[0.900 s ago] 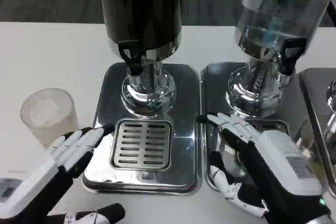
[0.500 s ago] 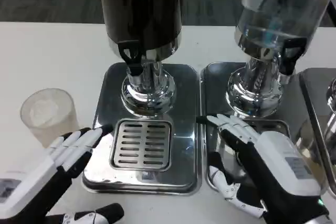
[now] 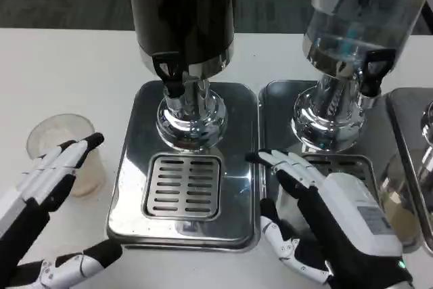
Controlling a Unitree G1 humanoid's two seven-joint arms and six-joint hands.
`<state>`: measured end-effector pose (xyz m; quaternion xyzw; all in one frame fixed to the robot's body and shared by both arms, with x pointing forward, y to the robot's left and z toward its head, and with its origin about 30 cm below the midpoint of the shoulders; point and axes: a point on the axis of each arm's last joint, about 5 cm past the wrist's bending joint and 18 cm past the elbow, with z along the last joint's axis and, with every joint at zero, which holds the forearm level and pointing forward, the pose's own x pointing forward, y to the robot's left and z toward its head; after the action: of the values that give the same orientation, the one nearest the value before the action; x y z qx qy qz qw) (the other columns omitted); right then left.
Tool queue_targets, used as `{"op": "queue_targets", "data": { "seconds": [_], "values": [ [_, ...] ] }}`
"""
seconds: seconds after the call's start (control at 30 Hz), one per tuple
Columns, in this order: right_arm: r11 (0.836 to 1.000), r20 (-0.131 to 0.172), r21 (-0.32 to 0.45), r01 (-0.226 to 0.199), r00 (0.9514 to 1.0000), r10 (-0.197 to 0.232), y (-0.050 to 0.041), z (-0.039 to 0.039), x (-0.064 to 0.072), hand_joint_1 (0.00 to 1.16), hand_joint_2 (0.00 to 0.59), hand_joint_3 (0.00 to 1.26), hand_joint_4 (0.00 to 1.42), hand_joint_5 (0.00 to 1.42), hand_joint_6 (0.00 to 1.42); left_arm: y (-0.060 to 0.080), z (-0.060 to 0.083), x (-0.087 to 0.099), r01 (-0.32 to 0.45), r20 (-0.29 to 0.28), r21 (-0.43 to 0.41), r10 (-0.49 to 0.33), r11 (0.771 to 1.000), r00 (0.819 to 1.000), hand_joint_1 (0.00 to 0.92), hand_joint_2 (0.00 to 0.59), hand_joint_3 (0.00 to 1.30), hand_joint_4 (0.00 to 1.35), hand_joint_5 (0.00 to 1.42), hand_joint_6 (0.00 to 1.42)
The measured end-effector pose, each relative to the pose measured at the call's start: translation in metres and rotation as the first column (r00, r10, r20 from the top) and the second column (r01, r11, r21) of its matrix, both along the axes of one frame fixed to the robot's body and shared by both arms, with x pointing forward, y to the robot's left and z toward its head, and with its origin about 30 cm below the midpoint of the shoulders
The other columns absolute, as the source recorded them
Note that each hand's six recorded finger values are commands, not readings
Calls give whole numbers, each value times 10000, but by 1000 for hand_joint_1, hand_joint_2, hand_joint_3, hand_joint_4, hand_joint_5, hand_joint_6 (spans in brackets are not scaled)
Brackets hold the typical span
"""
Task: Grasp the cup under the faucet to collect the drink, then remove the cup.
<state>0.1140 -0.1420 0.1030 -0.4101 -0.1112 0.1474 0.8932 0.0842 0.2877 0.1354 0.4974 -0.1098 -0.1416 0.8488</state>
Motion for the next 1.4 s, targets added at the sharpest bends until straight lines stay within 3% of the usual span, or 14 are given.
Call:
{"op": "queue_targets", "data": {
  "seconds": [0.33,0.53,0.83,1.03,1.4],
  "values": [
    [9999,-9,122,59,10000,-59,17,-2,-5,522,586,196,132,97,231,169,-23,118,-1223,252,-776,1245,9895,9919,0,63,0,0,0,65],
    [9997,-7,227,25,10000,-25,42,-3,-7,521,586,206,140,104,231,271,-83,224,-1936,187,-1657,1993,9670,9798,0,62,0,0,2,88],
    [9997,0,236,33,10000,-33,44,-2,-3,520,586,218,142,108,241,387,-185,339,-2776,-85,-2241,2830,9342,9591,0,47,0,0,15,133],
    [9997,15,264,7,10000,-8,53,0,2,517,586,219,142,108,244,482,-268,405,-3304,-386,-2293,3307,9156,9430,0,44,0,0,16,131],
    [9989,194,382,-272,9995,265,122,9,51,510,586,219,142,108,247,602,-334,558,-3703,-530,-1480,3666,9170,9289,20,39,0,0,0,109]
  ]
}}
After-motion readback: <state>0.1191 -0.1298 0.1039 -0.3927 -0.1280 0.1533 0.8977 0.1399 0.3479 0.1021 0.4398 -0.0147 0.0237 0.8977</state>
